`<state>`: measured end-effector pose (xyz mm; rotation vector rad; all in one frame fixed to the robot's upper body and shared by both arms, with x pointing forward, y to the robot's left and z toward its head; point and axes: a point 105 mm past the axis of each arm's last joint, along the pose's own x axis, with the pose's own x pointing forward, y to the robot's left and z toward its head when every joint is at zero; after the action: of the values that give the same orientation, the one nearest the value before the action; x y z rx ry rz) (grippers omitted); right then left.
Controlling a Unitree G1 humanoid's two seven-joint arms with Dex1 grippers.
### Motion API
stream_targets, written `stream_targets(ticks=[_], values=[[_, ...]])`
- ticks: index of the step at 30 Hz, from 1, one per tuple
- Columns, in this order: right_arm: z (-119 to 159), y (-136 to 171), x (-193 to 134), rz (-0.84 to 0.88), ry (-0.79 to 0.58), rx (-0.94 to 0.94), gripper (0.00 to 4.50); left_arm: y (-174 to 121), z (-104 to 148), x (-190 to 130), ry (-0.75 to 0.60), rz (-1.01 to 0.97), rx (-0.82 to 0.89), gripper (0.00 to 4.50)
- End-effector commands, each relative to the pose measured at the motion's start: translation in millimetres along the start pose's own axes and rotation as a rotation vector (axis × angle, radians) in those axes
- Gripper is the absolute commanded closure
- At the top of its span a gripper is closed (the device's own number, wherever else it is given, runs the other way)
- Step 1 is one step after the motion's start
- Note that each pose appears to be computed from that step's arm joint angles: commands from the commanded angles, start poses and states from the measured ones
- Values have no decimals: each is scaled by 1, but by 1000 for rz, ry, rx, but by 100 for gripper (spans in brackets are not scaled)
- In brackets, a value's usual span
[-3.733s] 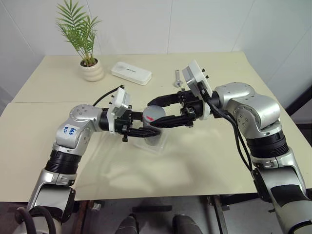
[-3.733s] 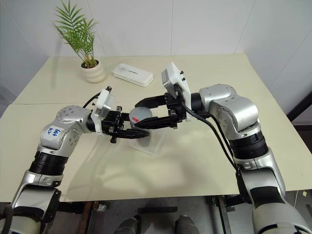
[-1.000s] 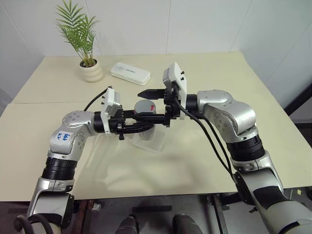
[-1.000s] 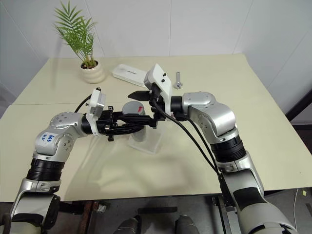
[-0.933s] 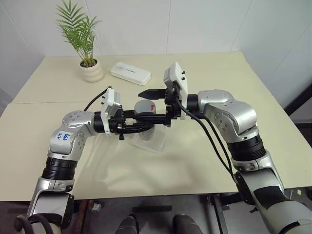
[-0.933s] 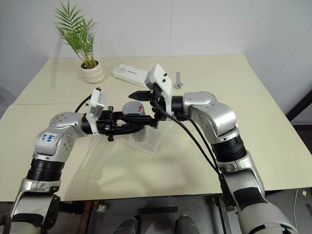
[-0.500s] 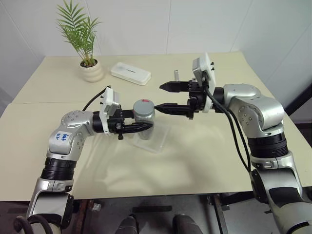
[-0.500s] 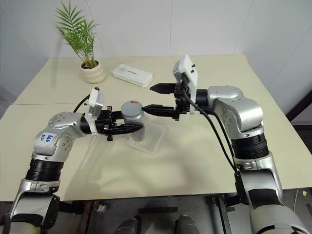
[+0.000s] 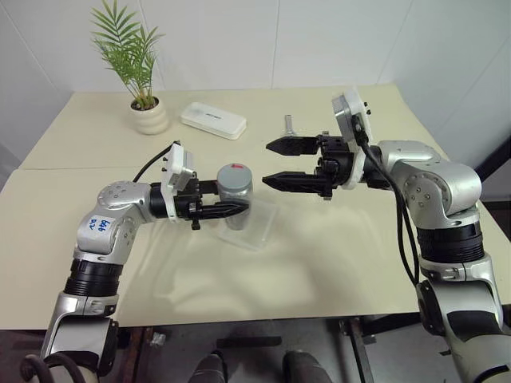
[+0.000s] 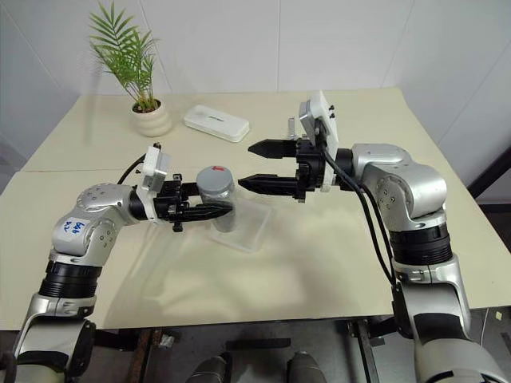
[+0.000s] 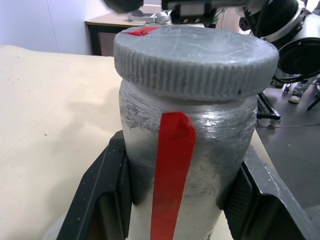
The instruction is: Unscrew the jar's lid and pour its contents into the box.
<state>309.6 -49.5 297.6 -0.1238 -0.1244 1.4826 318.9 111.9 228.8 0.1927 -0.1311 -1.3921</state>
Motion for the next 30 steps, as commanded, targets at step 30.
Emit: stream_targets(ticks=[30], values=[[-7, -17, 15, -72, 56, -52, 3, -5, 8, 1, -19, -15, 25, 260]])
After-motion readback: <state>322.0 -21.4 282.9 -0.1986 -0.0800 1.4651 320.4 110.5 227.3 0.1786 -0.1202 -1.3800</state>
